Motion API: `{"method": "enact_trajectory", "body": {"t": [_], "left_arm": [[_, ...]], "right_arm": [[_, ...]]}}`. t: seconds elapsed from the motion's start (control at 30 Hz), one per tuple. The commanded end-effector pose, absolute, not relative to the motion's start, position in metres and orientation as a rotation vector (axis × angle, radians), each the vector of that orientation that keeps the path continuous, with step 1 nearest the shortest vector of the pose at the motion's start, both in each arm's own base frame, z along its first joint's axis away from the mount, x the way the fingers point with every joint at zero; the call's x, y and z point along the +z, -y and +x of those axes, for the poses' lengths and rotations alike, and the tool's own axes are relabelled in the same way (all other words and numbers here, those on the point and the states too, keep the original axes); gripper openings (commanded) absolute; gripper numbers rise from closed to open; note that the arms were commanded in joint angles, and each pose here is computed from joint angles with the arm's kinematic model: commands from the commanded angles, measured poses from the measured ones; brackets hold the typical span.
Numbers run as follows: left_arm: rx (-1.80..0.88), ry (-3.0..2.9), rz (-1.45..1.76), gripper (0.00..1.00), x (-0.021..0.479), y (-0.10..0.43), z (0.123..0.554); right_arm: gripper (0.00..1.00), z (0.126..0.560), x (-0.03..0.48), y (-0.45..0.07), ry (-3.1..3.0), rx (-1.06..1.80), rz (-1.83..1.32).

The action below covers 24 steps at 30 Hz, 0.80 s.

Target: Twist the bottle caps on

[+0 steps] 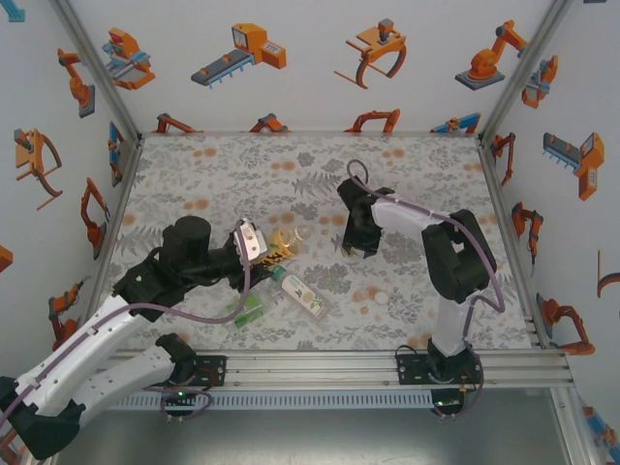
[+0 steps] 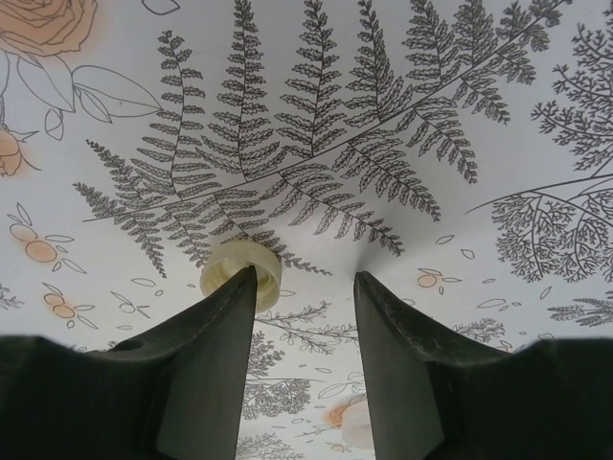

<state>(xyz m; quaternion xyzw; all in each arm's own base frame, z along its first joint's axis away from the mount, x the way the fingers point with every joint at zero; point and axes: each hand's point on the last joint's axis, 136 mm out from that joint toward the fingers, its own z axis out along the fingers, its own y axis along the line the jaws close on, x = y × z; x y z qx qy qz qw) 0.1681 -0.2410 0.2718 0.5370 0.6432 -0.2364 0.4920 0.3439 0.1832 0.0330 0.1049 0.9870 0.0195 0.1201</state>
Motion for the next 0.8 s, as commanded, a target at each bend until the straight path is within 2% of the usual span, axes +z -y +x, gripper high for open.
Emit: {"method": "enact_trajectory", "body": {"t": [0.0, 0.17, 0.47, 0.77], "left_arm": [[-0.589, -1.565, 1.279, 0.0, 0.272, 0.241, 0.167], [-0.593, -1.565, 1.277, 0.0, 0.271, 0.242, 0.168], [-0.596, -1.578, 1.273, 0.0, 0.266, 0.242, 0.168], [-0.586, -1.586, 1.267, 0.0, 0.263, 0.237, 0.166]], "right_arm": [[0.45, 0.343, 0.055, -0.177, -2.853, 0.032, 0.273], [0.44, 0.349, 0.069, -0.187, -2.83, 0.091, 0.251], [0.46, 0.353, 0.057, -0.216, -2.879, 0.137, 0.193], [0.47, 0.352, 0.048, -0.217, -2.901, 0.113, 0.188]]}}
